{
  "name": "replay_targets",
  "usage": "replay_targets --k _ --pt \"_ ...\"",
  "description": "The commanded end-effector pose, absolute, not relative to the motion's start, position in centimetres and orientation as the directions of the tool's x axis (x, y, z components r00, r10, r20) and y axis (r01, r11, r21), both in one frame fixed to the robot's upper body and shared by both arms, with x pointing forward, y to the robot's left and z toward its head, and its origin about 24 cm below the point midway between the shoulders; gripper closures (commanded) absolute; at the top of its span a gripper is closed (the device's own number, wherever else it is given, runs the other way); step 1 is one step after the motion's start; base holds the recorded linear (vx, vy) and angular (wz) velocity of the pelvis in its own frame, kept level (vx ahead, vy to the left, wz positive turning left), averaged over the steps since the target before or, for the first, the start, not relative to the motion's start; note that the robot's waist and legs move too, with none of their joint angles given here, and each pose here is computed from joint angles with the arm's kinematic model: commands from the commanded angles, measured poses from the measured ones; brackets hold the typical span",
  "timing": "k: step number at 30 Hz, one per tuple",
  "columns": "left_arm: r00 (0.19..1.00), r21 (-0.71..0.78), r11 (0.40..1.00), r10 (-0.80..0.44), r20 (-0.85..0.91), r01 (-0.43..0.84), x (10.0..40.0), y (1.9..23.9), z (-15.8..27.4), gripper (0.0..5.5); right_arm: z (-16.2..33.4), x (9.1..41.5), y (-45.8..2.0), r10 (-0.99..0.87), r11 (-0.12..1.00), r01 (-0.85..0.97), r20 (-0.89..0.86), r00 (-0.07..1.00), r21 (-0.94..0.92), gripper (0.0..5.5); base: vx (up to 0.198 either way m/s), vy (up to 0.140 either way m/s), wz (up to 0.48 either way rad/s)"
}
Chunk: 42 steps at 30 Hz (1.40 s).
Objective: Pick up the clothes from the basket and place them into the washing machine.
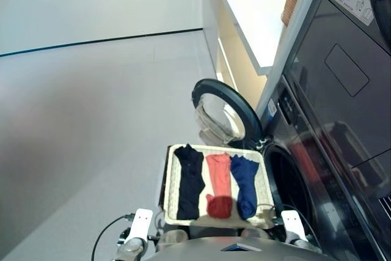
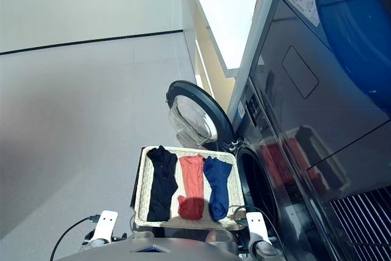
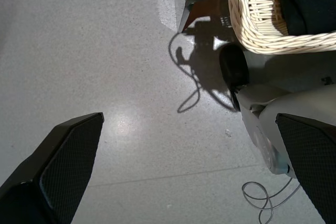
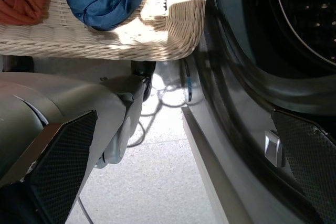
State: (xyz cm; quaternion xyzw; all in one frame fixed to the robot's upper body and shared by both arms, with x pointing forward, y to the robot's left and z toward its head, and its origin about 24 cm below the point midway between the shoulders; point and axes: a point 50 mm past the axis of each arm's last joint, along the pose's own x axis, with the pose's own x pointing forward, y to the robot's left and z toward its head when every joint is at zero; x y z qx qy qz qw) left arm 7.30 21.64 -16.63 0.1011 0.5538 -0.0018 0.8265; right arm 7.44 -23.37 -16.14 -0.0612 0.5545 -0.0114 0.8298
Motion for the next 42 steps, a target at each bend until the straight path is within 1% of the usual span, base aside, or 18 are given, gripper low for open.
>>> replay_targets --k 1,9,14,18,20,22,23,24,27,28,29,30,32,35,37,39,41,42 --pt "0.450 0.163 0.970 0.067 -0.890 0.178 10.8 21.2 -16.0 0.00 -15.3 10.6 -23.7 -0.071 0.986 -0.103 -0.885 0.459 -0.133 0.00 0.000 0.000 0.000" --pt "0.466 0.170 0.966 0.061 -0.883 0.196 11.2 21.1 -15.9 0.00 -15.1 11.2 -23.9 -0.066 0.972 -0.167 -0.879 0.472 -0.163 0.00 0.000 0.000 0.000" --pt "0.490 0.173 0.965 0.057 -0.870 0.195 12.1 20.7 -15.7 0.00 -14.8 12.0 -23.9 -0.064 0.964 -0.196 -0.871 0.488 -0.181 0.00 0.000 0.000 0.000" --pt "0.554 0.149 0.976 0.036 -0.832 0.160 13.7 19.8 -15.1 0.00 -14.1 13.5 -23.7 -0.047 0.937 -0.267 -0.839 0.541 -0.224 0.00 0.000 0.000 0.000" --pt "0.621 0.127 0.977 -0.007 -0.784 0.171 15.2 18.8 -14.3 0.00 -13.7 14.2 -23.7 -0.039 0.932 -0.275 -0.820 0.571 -0.235 0.00 0.000 0.000 0.000" --pt "0.708 0.121 0.971 -0.063 -0.703 0.206 17.3 17.9 -12.8 0.00 -12.9 15.5 -23.6 -0.022 0.936 -0.260 -0.777 0.629 -0.238 0.00 0.000 0.000 0.000" --pt "0.708 0.121 0.971 -0.063 -0.703 0.206 17.3 17.9 -12.8 0.00 -12.9 15.5 -23.6 -0.022 0.936 -0.260 -0.777 0.629 -0.237 0.00 0.000 0.000 0.000" --pt "0.771 0.107 0.971 -0.100 -0.629 0.213 19.0 17.3 -11.3 0.00 -11.6 17.1 -23.5 -0.009 0.939 -0.238 -0.713 0.701 -0.247 0.00 0.000 0.000 0.000" --pt "0.842 0.084 0.976 -0.127 -0.524 0.200 21.1 16.8 -9.1 0.00 -9.7 19.2 -23.4 0.004 0.947 -0.201 -0.617 0.787 -0.250 0.00 0.000 0.000 0.000" --pt "0.842 0.084 0.976 -0.127 -0.525 0.200 21.1 16.8 -9.1 0.00 -9.7 19.2 -23.4 0.004 0.947 -0.201 -0.618 0.786 -0.250 0.00 0.000 0.000 0.000" --pt "0.895 0.012 0.982 -0.166 -0.415 0.188 22.8 15.8 -6.8 0.00 -7.4 21.1 -22.7 0.037 0.955 -0.179 -0.505 0.862 -0.235 0.00 0.000 0.000 0.000" --pt "0.911 0.001 0.981 -0.181 -0.370 0.196 23.5 15.5 -5.8 0.00 -6.2 22.0 -22.3 0.058 0.961 -0.172 -0.447 0.892 -0.219 0.00 0.000 0.000 0.000" --pt "0.918 -0.001 0.979 -0.190 -0.348 0.202 23.8 15.3 -5.3 0.00 -5.5 22.4 -22.0 0.068 0.962 -0.169 -0.412 0.909 -0.213 0.00 0.000 0.000 0.000" --pt "0.945 0.050 0.972 -0.209 -0.251 0.228 25.5 14.4 -3.0 0.00 -1.2 24.7 -20.4 0.119 0.972 -0.156 -0.200 0.973 -0.178 0.00 0.000 0.000 0.000" --pt "0.958 0.060 0.974 -0.203 -0.202 0.219 26.4 13.9 -1.8 0.00 0.8 25.8 -19.6 0.132 0.977 -0.147 -0.103 0.986 -0.154 0.00 0.000 0.000 0.000" --pt "0.969 0.092 0.973 -0.198 -0.146 0.212 27.4 13.4 -0.6 0.00 3.6 26.9 -18.4 0.171 0.972 -0.165 0.022 0.985 -0.165 0.00 -0.084 0.019 -0.076" --pt "0.975 0.162 0.962 -0.210 -0.071 0.219 28.4 12.8 1.3 0.00 6.8 27.6 -17.5 0.205 0.962 -0.169 0.164 0.965 -0.213 0.00 -0.124 0.011 -0.159" --pt "0.975 0.188 0.956 -0.221 -0.032 0.223 28.8 12.5 2.2 0.00 7.7 27.9 -17.3 0.210 0.960 -0.163 0.204 0.956 -0.227 0.00 -0.121 0.008 -0.122"
